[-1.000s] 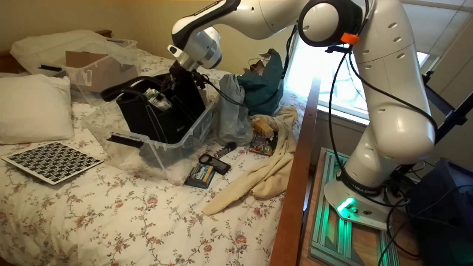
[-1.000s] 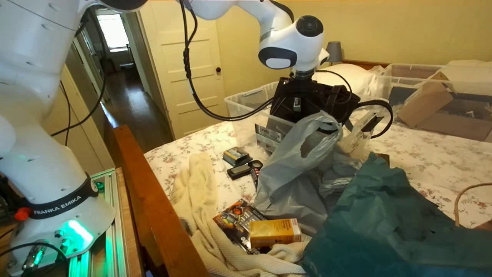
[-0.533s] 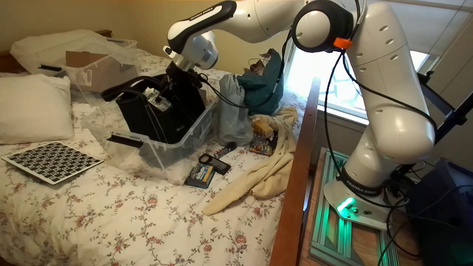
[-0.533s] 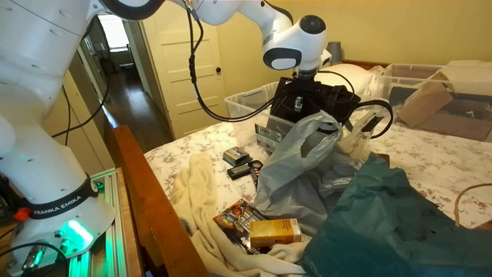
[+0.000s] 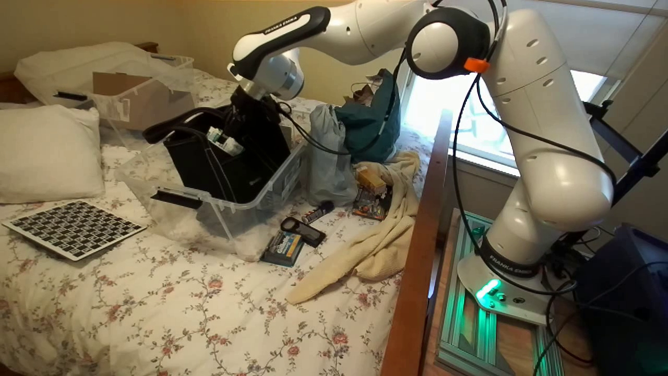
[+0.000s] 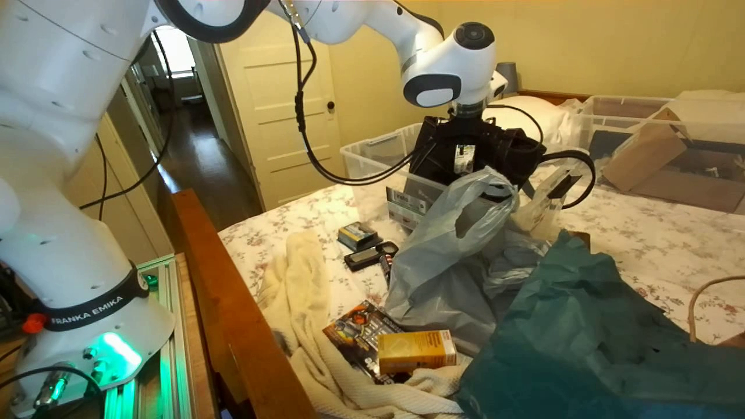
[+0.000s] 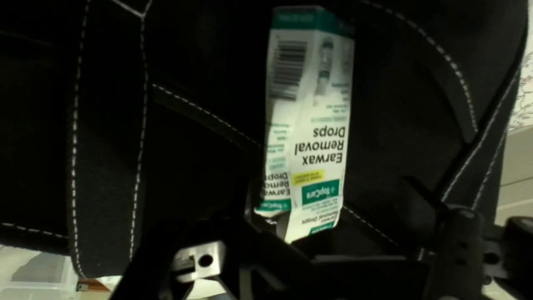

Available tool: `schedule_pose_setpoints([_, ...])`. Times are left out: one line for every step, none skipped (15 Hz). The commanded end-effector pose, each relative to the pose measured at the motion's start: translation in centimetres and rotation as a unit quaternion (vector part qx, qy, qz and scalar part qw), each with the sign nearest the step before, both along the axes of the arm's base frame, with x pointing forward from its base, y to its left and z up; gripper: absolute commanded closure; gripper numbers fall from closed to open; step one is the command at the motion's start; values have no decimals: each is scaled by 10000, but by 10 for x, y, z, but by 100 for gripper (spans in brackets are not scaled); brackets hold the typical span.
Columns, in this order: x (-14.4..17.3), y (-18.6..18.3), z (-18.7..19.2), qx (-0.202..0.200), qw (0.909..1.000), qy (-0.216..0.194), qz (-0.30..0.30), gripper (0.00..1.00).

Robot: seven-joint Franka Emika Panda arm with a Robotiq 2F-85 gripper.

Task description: Pick up the small white box and place it in the shopping bag

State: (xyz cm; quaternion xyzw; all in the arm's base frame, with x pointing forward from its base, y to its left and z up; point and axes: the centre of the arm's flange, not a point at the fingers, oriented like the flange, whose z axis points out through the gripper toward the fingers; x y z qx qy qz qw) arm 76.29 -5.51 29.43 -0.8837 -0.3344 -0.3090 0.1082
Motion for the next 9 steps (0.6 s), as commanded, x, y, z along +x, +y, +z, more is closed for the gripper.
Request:
schedule_pose_setpoints([16,1,-3,-104,9996,-158,-215,0])
schedule_pose_setpoints([17,3,-5,-137,9995,-169,-238,0])
schedule_pose_setpoints([17,4,-6,-160,9994,-179,-256,0])
schedule_pose_setpoints([17,4,-6,-198,9992,-193,-279,0])
schedule_pose_setpoints([15,4,-4,-211,9991,-191,-310,0])
schedule_pose_setpoints([10,3,2,-251,9987,-208,-382,0])
schedule_pose_setpoints([5,1,8,-392,9976,-241,-522,0])
schedule_pose_setpoints([0,-2,15,-535,9956,-273,-714,0])
schedule_pose_setpoints([-3,-6,20,-623,9938,-295,-870,0])
